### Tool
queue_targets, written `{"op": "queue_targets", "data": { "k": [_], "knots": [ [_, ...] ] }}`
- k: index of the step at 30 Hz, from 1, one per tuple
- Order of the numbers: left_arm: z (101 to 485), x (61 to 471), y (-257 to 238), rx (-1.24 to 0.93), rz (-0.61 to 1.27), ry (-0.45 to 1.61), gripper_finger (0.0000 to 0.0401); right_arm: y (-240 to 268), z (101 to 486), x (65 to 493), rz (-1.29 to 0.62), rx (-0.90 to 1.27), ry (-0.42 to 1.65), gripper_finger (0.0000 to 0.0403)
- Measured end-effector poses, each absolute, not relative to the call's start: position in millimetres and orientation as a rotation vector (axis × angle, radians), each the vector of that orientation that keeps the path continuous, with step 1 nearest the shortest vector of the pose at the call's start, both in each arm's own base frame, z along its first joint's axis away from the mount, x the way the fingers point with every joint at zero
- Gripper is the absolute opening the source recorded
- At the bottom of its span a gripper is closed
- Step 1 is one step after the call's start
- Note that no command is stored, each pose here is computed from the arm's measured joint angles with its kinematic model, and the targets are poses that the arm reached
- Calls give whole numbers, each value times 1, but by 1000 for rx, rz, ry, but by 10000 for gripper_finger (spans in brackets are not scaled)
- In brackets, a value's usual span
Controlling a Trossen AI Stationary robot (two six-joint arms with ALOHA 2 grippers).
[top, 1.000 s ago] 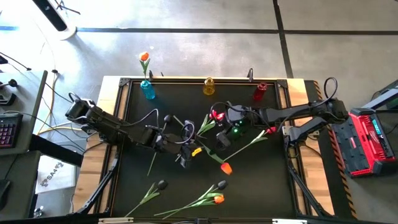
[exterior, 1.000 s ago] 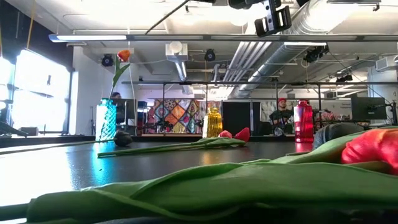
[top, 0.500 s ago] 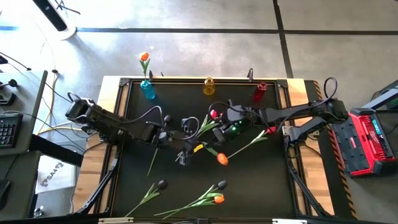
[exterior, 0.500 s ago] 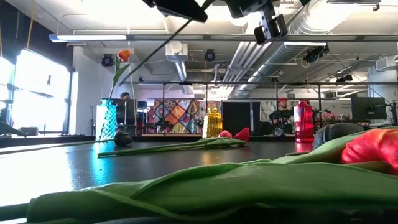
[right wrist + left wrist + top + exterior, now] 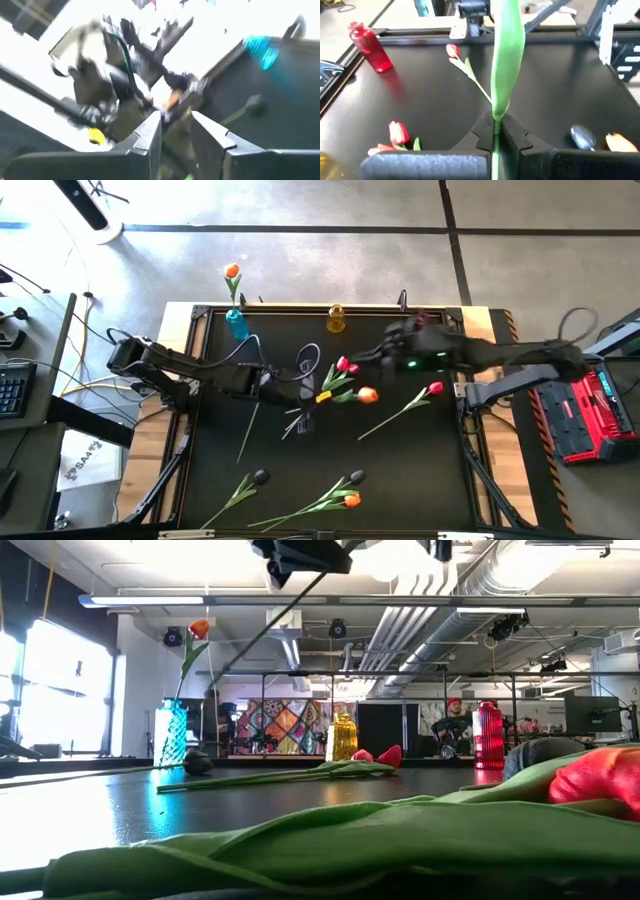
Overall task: Sort flowers into vase by color
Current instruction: Put the right orange flower into the blue vase
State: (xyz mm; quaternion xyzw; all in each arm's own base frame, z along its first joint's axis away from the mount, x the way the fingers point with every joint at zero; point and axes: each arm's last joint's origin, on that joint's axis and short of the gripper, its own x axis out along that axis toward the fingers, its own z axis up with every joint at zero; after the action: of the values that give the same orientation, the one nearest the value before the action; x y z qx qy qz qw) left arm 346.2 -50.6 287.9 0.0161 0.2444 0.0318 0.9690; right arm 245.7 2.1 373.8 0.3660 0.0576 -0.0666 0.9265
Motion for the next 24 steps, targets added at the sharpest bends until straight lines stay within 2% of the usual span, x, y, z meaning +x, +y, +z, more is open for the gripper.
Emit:
{"op": "queue_targets", "data": {
  "k": [7,12,24],
  "knots": [
    [298,354,-30,-73,131,345,0,5,403,199,-267,654,-60,96],
    [302,358,-12,-154,96,234,0,17,400,191,-288,620,-19,96],
    [311,354,22,-200,121,170,0,47,383,199,-333,588,97,96]
  ]
}}
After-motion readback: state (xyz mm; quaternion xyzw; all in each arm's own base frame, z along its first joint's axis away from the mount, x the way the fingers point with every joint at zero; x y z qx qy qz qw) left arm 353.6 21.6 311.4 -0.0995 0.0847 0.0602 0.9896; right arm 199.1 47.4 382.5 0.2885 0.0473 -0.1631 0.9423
